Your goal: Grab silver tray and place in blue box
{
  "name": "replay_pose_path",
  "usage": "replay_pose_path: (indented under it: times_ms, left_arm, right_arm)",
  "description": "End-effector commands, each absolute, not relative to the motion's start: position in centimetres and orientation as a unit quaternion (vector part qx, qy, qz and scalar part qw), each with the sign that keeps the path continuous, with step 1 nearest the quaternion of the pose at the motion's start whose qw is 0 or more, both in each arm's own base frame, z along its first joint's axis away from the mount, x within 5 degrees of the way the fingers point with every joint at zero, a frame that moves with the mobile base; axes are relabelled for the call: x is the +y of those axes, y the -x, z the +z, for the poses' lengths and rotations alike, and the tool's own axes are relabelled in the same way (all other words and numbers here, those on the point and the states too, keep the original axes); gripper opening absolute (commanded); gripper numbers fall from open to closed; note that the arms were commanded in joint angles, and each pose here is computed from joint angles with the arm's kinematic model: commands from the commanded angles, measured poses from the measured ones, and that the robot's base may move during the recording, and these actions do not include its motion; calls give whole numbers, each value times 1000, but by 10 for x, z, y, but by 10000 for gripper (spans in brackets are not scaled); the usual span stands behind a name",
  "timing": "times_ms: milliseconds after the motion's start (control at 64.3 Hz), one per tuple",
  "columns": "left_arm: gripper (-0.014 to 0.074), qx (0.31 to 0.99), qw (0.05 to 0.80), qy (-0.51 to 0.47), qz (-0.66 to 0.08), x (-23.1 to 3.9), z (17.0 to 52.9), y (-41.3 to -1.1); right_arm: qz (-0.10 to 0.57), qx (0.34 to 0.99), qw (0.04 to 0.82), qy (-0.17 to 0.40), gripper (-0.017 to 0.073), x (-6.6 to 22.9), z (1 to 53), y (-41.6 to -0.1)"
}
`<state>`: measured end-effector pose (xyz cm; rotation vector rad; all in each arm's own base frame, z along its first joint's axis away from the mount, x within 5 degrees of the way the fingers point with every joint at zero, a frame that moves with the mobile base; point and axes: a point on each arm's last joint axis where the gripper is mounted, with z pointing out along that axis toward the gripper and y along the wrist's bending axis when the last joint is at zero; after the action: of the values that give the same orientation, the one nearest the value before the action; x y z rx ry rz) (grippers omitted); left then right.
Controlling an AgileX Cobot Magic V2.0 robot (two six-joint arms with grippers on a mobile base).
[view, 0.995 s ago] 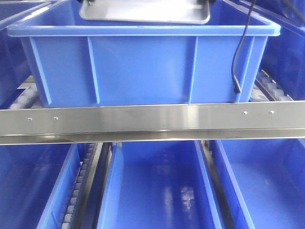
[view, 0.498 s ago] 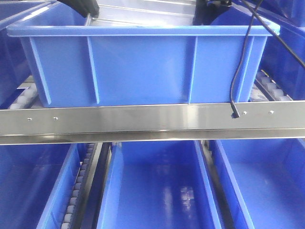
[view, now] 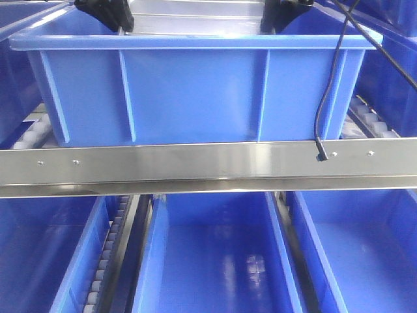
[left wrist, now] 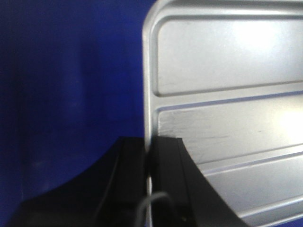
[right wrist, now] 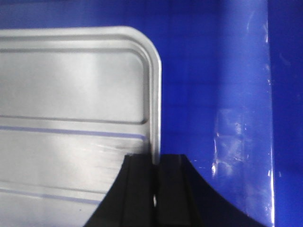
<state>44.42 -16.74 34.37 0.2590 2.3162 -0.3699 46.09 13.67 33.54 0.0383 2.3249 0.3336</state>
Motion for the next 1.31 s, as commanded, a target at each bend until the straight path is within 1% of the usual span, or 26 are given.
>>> replay_pose_path:
  times_ms: [0,202,404,855,886,948,1042,1104,1135,1228,1291]
  left_arm:
    - [-6,863,442,-89,-228,-186,388,-428]
    - [-6,860,453,-92,-218,-185,389,-430]
    - [-6,864,445,-92,-216,-186,383,-433]
    - [-6,854,464,-88,-219,-186,386,-435]
    - [-6,852,467,-87,-220,-186,387,-435]
    - [-6,850,470,-87,-220,-186,387,-436]
    - [-6,850,470,-87,-220,-186,387,-436]
    - [-6,850,471,-87,-218,-185,387,-436]
    - [-6,851,471,-84,-217,-182,387,-437]
    - [4,851,473,-79,-213,-176,387,-440]
    - [64,852,473,-75,-210,-172,387,-441]
  right_arm:
    - [237,839,490,-27,57,153,402,-445]
    - [240,839,488,-27,57,153,403,-444]
    - [243,838,488,-29,57,154,404,-444]
    - [243,838,488,-29,66,153,404,-444]
    - [243,838,488,-29,81,153,404,-444]
    - [242,839,486,-29,160,153,403,-444]
    - [243,838,487,-29,333,153,404,-444]
    - [243,838,488,-29,407,153,404,-444]
    - [243,838,488,-29,434,153,404,-444]
    - [243,838,488,-29,446,153,404,-444]
    - [243,838,488,-29,446,153,404,-444]
